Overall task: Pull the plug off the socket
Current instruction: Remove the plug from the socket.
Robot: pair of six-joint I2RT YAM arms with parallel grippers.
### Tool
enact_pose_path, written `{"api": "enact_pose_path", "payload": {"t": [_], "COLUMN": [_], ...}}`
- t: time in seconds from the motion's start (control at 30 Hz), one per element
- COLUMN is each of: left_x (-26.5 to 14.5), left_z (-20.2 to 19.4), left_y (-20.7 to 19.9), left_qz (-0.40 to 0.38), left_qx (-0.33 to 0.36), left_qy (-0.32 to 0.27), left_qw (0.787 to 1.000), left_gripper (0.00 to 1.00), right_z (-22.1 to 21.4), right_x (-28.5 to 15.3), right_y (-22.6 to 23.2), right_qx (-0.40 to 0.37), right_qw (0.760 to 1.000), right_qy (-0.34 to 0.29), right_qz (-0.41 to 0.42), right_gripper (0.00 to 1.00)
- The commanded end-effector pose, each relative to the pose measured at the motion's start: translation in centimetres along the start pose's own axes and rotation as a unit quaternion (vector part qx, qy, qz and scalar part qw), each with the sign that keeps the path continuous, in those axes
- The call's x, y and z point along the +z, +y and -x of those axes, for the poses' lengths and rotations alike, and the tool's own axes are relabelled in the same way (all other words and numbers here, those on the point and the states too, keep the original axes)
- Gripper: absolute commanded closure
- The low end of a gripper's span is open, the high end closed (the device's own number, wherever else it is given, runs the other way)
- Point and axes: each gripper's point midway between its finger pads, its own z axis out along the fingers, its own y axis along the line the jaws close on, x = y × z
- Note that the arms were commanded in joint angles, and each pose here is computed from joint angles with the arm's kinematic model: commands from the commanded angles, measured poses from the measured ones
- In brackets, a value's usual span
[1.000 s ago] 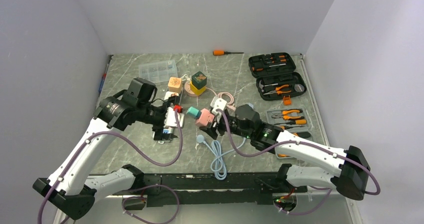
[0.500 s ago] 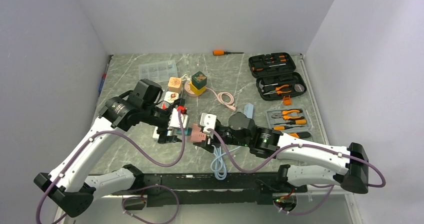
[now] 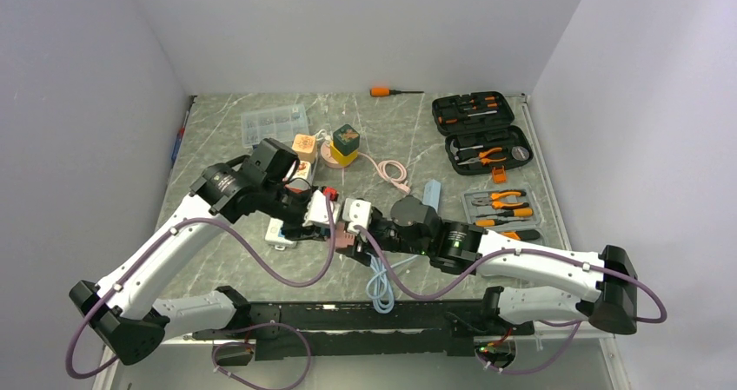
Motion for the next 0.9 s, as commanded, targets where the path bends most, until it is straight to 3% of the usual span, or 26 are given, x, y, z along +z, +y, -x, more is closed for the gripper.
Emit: {"api": "enact_pose_path", "payload": {"t": [0.0,0.17,0.3,0.87], "left_x": [-0.3,-0.2,-0.1,-2.5], "left_z": [0.4,0.0,-0.5,-3.4], "left_y": [0.9,1.4,1.4,3.2], "left_qz": [0.02,0.022,0.014,0.06], "left_qx": [0.01,0.008,0.012,0.045], "left_qy": [0.018,0.039,0.058,0.162], "left_qw": [1.0,0.999,0.998,0.984], "left_gripper": [0.54,0.71,1.0,1.0], "right_z": [5.1,4.7,3.9,-2.5], "right_x": [-0.7,-0.8,-0.9,-6.5], "right_y": [-1.8,-1.8,-1.9,-2.6], "right_qx": [-0.018,-0.012,-0.009,0.084], "right_qw": [0.997,0.997,0.997,0.989], "right_qy": [-0.069,-0.063,-0.056,0.008], "right_qz": [-0.035,-0.038,-0.043,-0.118], "right_gripper": [1.0,1.0,1.0,1.0]}}
